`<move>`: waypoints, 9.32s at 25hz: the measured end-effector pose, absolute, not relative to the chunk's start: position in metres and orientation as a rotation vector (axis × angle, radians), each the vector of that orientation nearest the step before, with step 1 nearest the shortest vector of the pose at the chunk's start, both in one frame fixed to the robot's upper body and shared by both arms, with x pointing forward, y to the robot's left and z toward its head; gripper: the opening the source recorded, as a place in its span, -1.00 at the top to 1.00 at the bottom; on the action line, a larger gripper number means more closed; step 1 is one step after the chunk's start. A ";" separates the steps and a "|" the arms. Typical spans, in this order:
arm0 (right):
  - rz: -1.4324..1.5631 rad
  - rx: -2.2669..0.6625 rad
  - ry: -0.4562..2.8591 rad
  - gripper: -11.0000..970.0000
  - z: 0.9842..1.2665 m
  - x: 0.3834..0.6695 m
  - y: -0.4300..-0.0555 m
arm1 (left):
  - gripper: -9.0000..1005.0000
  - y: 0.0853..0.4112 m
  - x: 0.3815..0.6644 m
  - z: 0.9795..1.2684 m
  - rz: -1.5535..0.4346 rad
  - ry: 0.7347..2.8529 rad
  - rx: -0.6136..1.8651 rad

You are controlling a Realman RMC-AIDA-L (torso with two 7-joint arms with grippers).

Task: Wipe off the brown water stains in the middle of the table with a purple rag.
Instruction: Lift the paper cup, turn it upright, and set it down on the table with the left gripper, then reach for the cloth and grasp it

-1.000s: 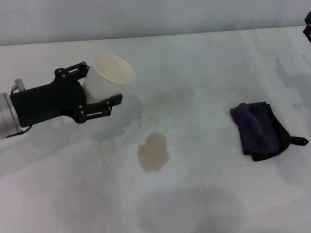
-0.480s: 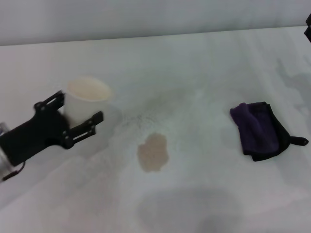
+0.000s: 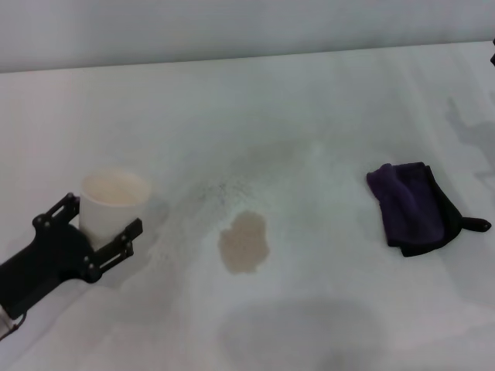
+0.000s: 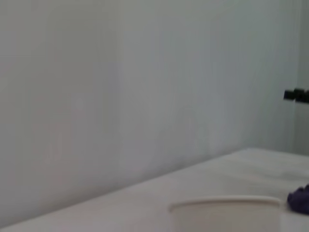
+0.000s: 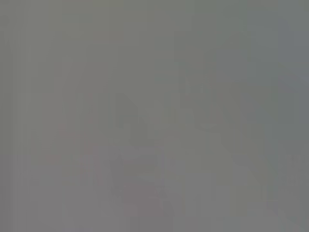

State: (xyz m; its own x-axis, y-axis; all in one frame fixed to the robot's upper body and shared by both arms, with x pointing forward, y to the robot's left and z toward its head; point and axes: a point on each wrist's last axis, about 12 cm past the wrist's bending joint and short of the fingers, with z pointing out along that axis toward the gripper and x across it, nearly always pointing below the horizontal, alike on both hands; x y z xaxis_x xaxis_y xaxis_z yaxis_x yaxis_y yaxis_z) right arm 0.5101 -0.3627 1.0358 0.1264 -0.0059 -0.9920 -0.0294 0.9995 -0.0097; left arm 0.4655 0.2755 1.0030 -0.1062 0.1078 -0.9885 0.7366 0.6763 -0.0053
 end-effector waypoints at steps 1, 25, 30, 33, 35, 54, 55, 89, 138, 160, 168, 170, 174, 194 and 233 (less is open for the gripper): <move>0.017 -0.029 1.444 -0.71 1.036 0.510 -0.363 | -0.57 0.276 0.463 1.000 -0.601 1.625 0.705; -0.001 -0.012 1.467 -0.71 1.031 0.502 -0.368 | -0.56 0.283 0.412 0.972 -0.462 1.686 0.705; -0.001 -0.010 1.473 -0.71 1.031 0.504 -0.368 | -0.56 0.283 0.407 0.969 -0.434 1.690 0.708; -0.001 -0.008 1.475 -0.71 1.031 0.506 -0.367 | -0.56 0.284 0.403 0.966 -0.403 1.692 0.705; -0.002 -0.006 1.479 -0.71 1.030 0.506 -0.367 | -0.56 0.285 0.400 0.965 -0.383 1.700 0.678; -0.027 -0.007 1.535 -0.71 1.032 0.525 -0.368 | -0.59 0.288 0.390 0.961 -0.365 1.726 0.656; -0.032 -0.010 1.535 -0.71 1.032 0.527 -0.369 | -0.59 0.288 0.389 0.961 -0.364 1.721 0.656; -0.029 -0.063 1.528 -0.71 1.046 0.555 -0.361 | -0.59 0.296 0.347 0.955 -0.317 1.762 0.548; -0.030 -0.057 1.514 -0.71 1.043 0.545 -0.364 | -0.78 0.287 0.407 0.962 -0.394 1.775 0.547; 0.358 -0.058 1.550 -0.71 1.063 0.560 -0.357 | -0.78 0.349 0.353 0.977 0.009 1.640 0.088; 0.631 -0.079 1.775 -0.70 1.135 0.596 -0.372 | -0.78 0.357 0.375 0.991 -0.014 1.538 -0.008; 0.628 -0.112 1.871 -0.70 1.160 0.601 -0.375 | -0.78 0.357 0.380 0.993 -0.022 1.522 -0.004; 0.495 -0.198 2.097 -0.70 1.197 0.601 -0.372 | -0.78 0.357 0.386 0.997 -0.024 1.502 0.007; 0.052 -0.712 2.749 -0.71 1.174 0.602 -0.236 | -0.78 0.354 0.420 1.012 -0.039 1.417 0.071; -0.004 -0.711 2.925 0.20 1.110 0.598 -0.241 | -0.78 0.354 0.441 1.023 0.009 1.371 0.142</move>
State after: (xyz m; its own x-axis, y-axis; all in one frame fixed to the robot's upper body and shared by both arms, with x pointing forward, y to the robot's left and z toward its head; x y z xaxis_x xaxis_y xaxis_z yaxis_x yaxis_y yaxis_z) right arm 0.5982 -0.2412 1.1100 -0.8801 -0.4575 -0.1269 -0.4571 0.8888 -0.0339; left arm 0.4408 0.3542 1.0225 0.1997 0.0892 -0.9758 0.0769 0.9913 0.1064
